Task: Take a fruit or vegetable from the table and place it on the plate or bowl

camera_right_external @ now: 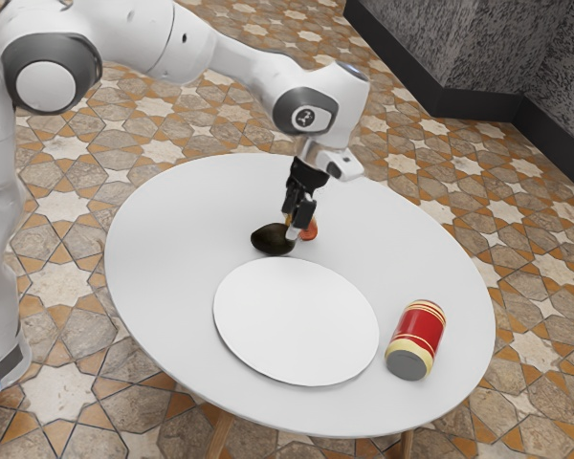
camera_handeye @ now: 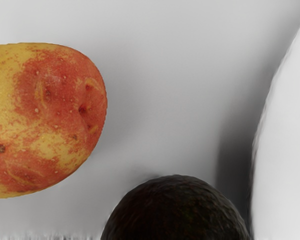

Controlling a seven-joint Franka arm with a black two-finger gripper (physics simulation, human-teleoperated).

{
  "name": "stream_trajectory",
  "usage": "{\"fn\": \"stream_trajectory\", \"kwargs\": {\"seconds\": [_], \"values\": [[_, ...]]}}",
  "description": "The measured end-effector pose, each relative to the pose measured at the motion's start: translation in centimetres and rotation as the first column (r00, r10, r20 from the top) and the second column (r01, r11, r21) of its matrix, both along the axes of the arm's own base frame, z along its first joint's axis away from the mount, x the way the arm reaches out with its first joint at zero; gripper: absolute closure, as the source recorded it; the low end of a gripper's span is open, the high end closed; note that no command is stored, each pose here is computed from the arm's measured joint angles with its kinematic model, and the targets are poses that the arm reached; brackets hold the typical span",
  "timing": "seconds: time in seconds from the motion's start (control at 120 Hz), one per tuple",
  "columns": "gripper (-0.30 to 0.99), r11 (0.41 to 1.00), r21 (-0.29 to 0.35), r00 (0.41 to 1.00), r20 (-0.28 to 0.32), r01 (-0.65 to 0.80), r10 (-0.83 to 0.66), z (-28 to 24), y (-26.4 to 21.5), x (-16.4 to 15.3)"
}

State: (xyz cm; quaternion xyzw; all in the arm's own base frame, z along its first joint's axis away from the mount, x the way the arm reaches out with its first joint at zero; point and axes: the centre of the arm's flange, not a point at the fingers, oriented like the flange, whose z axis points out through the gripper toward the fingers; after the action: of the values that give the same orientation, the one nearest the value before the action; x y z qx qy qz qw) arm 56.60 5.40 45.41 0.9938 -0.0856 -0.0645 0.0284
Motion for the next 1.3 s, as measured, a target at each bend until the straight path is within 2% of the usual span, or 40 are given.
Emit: {"fn": "stream_trajectory", "kwargs": {"seconds": [0.075,0.217,0.542,0.942,1.008,1.117,1.167,1.3], "values": [[0.0,1.0,0.0,1.0,0.006,-0.006,0.006,-0.1,1.2,0.0],[0.0,0.999,-0.002,0.999,0.015,0.045,-0.045,0.1,-0.3,0.3],[0.0,0.997,-0.008,0.997,0.005,0.076,-0.076,-1.1,0.1,0.5],[0.01,0.996,-0.056,0.996,-0.052,0.074,-0.077,-4.4,0.4,-0.4],[0.05,0.996,-0.062,0.996,-0.052,0.067,-0.071,-4.5,0.7,-0.4],[0.27,0.996,-0.067,0.997,-0.052,0.057,-0.06,-4.7,1.3,-0.3],[0.32,0.996,-0.067,0.997,-0.052,0.058,-0.061,-4.8,1.3,-0.2],[0.35,0.995,-0.067,0.997,-0.012,0.075,-0.076,-2.6,0.8,0.0]]}}
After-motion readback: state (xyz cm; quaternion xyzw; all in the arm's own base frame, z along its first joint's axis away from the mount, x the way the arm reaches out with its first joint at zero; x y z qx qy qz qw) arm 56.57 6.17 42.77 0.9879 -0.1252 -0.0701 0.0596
